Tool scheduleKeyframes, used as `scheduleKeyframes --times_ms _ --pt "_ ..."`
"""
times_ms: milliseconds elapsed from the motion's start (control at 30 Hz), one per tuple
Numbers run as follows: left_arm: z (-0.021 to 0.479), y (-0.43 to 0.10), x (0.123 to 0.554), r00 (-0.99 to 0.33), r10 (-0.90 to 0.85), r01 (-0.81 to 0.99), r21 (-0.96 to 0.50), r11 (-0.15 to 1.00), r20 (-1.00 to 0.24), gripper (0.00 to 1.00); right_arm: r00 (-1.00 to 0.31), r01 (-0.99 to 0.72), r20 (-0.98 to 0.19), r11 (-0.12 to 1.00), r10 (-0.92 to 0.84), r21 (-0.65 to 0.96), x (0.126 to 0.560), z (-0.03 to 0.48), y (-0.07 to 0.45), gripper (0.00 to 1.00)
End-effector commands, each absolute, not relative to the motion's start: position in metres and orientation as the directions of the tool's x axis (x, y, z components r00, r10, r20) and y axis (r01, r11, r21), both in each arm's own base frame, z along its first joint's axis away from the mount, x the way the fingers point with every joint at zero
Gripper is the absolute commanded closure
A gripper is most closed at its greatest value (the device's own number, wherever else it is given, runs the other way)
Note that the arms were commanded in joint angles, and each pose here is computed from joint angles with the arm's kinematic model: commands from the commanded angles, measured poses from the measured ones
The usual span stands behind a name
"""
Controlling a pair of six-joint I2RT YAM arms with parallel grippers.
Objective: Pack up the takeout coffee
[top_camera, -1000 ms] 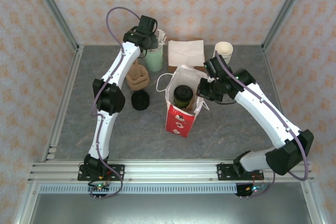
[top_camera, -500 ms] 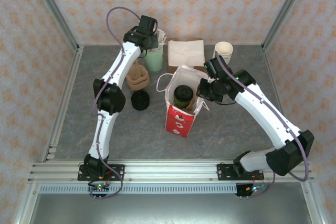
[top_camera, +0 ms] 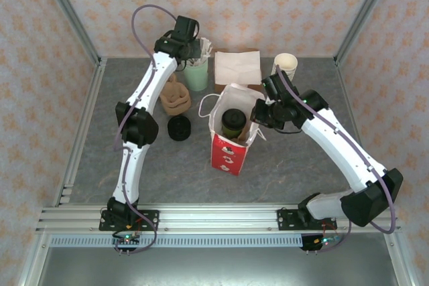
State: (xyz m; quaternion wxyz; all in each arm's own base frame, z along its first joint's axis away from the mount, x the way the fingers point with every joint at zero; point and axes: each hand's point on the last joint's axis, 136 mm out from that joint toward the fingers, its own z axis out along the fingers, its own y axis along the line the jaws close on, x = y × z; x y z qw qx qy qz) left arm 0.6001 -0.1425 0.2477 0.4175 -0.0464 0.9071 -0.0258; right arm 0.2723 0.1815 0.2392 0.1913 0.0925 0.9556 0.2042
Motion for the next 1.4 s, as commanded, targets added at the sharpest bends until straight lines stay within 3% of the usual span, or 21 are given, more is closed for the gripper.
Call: scheduleKeyframes --times_ms 0,433,867,1133,1367 --pt "0.338 -0.128 0.573 -0.534 -0.107 -0.051 -0.095 0.994 -0.839 1.0 -0.894 0.07 -0.367 0.889 0.258 0.453 0.277 0.249 0.183 0.81" --pt "0.434 -0.121 0.501 -0.431 -0.057 -0.005 -0.06 0.998 -0.901 1.0 -0.888 0.006 -0.402 0.879 0.224 0.477 0.293 0.247 0.198 0.87" --pt "0.514 -0.132 0.407 -0.325 -0.037 0.139 -0.086 0.987 -0.945 1.0 -0.85 0.006 -0.432 0.825 0.302 0.565 0.314 0.25 0.215 0.87" --pt "0.528 -0.156 0.321 -0.316 0.018 0.367 -0.104 0.924 -0.949 1.0 -0.85 -0.031 -0.44 0.807 0.289 0.59 0.321 0.253 0.235 0.87" --pt "0.505 -0.159 0.268 -0.379 0.074 0.459 -0.118 0.88 -0.923 1.0 -0.864 -0.077 -0.437 0.79 0.252 0.608 0.323 0.256 0.255 0.86"
